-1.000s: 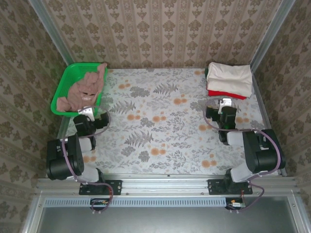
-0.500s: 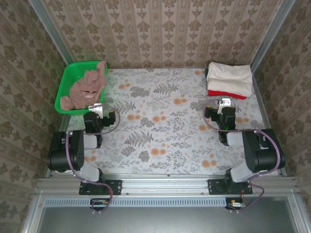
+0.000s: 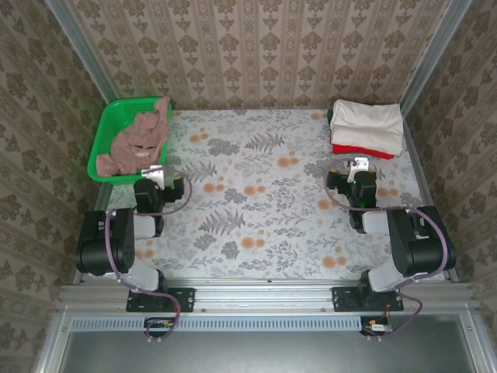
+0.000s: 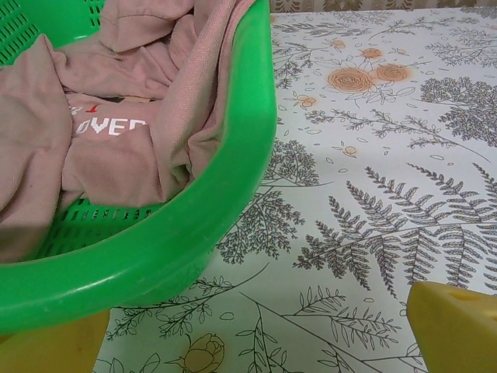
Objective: Fold and stack the t-shirts
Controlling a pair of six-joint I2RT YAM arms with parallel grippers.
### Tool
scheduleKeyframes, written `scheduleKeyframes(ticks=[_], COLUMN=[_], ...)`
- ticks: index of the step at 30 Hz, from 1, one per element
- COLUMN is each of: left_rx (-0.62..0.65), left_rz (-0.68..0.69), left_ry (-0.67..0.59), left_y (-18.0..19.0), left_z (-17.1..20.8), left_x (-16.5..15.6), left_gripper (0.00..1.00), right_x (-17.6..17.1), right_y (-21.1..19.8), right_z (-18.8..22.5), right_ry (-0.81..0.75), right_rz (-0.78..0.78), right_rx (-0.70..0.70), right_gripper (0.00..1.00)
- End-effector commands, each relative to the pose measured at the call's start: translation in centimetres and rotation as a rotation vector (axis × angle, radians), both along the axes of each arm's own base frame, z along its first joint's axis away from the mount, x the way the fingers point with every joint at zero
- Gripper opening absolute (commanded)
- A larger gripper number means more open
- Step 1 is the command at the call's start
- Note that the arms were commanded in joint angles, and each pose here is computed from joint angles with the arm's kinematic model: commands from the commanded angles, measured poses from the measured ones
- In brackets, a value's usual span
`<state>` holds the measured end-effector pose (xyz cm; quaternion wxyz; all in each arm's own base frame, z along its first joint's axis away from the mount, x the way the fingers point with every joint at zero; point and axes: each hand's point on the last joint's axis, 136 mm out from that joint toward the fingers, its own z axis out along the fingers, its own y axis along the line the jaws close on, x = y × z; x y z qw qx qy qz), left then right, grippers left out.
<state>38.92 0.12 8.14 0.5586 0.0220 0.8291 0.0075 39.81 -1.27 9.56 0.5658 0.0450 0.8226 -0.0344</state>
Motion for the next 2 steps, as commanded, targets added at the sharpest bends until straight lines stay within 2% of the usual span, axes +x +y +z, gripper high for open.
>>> scheduleKeyframes(ticks=[1,2], left_rx=[0.029,0.029], left_rz=[-0.01,-0.01], left_ry=[-0.037,-0.037], left_y=[-0.1,-0.1], left_z=[1.3,1.31], left_x=[0.91,0.92], left_gripper=[1.0,1.0], right_x=[0.16,0.1], right_y=[0.61,0.6], right_z=[0.2,0.29], right_ry=[-0.015,-0.02], right_rz=[0.031,0.031], right_rx=[0.004,0.003], right_gripper=[1.0,1.0])
